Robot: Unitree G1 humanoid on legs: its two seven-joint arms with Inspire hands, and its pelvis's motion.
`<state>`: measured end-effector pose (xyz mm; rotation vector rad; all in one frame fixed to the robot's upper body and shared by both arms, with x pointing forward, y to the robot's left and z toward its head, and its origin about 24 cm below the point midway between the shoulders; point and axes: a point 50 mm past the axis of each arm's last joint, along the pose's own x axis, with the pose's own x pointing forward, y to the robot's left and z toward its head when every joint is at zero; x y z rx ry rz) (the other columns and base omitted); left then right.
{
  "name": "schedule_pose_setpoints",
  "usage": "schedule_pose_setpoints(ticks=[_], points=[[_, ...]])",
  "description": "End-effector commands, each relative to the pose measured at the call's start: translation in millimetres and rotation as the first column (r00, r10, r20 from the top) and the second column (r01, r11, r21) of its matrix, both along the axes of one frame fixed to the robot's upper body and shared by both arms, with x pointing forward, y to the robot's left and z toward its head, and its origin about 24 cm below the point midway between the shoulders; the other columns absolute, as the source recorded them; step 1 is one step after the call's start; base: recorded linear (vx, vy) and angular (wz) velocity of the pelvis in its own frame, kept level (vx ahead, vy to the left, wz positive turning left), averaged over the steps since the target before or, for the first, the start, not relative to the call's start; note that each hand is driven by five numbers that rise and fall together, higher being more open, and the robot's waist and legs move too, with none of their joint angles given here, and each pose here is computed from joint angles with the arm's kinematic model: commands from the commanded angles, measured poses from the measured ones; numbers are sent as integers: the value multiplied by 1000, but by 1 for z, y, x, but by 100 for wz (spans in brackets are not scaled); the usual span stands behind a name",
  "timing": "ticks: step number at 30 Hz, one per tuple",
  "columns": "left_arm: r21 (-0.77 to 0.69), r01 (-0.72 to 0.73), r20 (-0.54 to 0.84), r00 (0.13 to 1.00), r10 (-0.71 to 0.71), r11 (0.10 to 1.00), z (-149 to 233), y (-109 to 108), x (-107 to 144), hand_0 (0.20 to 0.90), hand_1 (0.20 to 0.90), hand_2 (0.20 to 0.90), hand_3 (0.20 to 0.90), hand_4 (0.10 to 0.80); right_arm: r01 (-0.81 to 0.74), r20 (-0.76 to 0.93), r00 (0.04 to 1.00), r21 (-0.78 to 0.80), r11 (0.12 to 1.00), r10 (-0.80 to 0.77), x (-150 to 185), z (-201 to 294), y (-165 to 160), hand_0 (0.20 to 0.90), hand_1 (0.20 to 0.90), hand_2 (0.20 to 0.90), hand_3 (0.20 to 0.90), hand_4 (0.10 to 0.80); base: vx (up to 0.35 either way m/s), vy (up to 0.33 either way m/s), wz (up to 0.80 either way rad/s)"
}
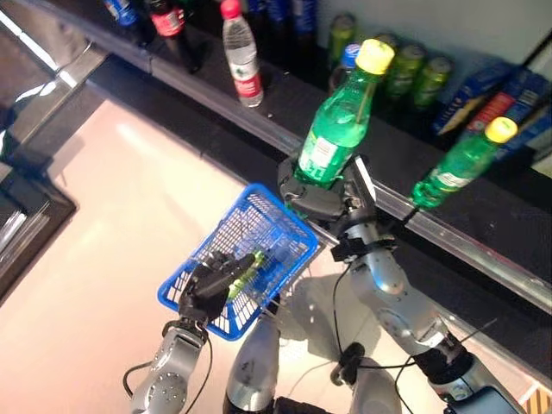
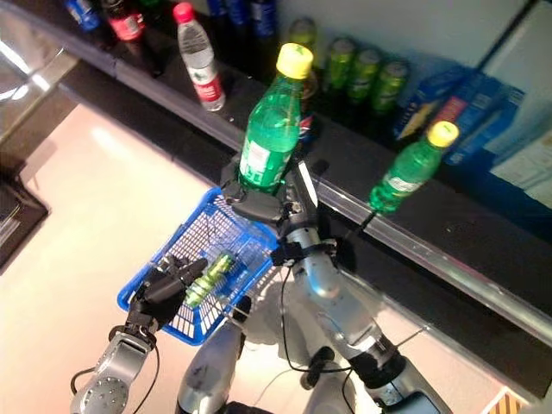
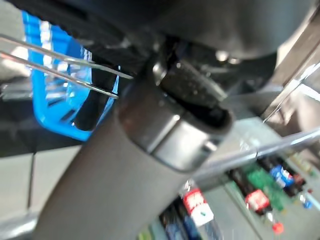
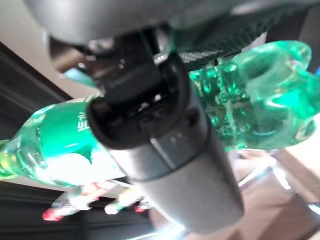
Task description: Pick up the drink and place into the basket.
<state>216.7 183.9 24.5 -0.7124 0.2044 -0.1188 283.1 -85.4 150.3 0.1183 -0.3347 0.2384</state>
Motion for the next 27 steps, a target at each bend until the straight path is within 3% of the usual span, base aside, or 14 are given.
schedule_pose_setpoints(ticks=[1,5,11,21,27], points=[[1,242,569,798,-200,970,105,-17,3,300,300,300,200,100,-114,294,952,80,990,86,-10,60,34,300,300,300,200,100,-47,-21,30],[22,416,693,649,-313,909,125,-34,-1,300,300,300,200,100,-95,184,979,36,995,87,0,33,49,300,300,300,200,100,-37,-8,22],[80,575,757,496,-425,814,137,-52,-5,300,300,300,200,100,-82,44,996,-5,997,82,13,-2,67,300,300,300,200,100,15,-22,19],[98,666,785,405,-469,740,141,-58,-7,300,300,300,200,100,-109,-216,972,-50,993,95,23,-54,90,300,300,300,200,100,14,-21,12],[118,686,791,372,-486,718,144,-61,-5,300,300,300,200,100,-107,-345,933,5,994,102,32,-68,98,300,300,300,200,100,0,-29,14]])
